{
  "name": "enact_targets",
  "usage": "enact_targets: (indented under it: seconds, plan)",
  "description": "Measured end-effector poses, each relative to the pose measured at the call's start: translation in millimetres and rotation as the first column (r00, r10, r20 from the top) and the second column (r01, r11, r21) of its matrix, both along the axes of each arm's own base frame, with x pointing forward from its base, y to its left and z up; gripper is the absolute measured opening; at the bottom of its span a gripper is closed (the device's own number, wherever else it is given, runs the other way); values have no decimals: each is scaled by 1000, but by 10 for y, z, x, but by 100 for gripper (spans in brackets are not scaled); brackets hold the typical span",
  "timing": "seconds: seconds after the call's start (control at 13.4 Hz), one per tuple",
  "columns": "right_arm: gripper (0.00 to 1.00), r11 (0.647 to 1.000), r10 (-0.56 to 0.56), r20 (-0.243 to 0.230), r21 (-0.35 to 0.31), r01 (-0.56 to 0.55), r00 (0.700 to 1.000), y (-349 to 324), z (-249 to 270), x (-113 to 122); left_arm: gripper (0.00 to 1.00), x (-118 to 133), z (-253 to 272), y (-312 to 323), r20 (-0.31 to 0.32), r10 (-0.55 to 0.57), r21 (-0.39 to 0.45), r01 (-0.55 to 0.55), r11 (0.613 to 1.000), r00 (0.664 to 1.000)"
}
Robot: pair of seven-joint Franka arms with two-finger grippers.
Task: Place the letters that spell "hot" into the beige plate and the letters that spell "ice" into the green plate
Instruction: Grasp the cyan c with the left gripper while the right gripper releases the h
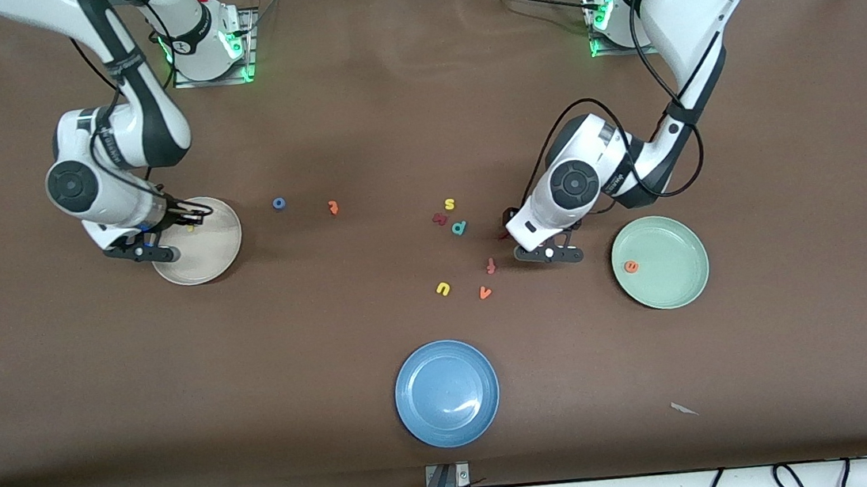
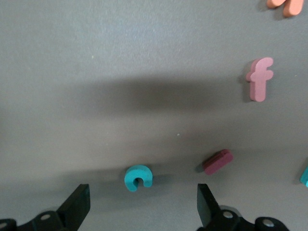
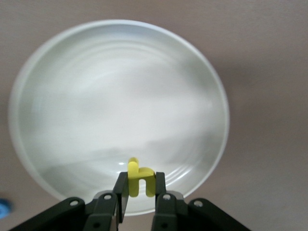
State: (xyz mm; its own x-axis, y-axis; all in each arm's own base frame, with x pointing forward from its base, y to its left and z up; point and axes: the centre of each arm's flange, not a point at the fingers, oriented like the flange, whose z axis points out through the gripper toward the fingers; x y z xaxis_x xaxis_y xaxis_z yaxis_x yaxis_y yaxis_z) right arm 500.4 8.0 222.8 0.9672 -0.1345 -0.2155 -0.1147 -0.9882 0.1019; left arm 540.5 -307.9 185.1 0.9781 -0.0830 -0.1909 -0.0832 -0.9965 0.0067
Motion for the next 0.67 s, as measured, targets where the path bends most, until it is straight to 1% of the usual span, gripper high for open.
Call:
enact_targets:
  seconds: [0.07, 0.3, 0.37, 0.45, 0.52, 0.67]
  plan:
    - [26, 1000, 20, -3, -1, -20, 1000, -90, -73, 8, 91, -22, -9, -13, -1, 18, 7, -18, 1000, 1000]
    - [26, 999, 46, 1, -13, -46, 999, -166, -273, 34, 56, -27, -23, 5, 3, 27, 20, -27, 999, 1000]
    - [26, 999, 48, -2, -15, -48, 999, -168, -307, 38, 52, -25, -23, 10, 4, 29, 21, -29, 999, 1000]
    - [30, 999, 49, -3, -16, -49, 999, -168, -320, 46, 52, -25, -24, 11, 4, 32, 22, -32, 999, 999]
    - [30, 999, 50, -2, -17, -50, 999, -168, -320, 54, 52, -24, -24, 13, 4, 34, 22, -35, 999, 999]
    - [47, 999, 49, 4, -17, -49, 999, -165, -299, 77, 52, -18, -28, 29, 5, 37, 24, -37, 999, 999]
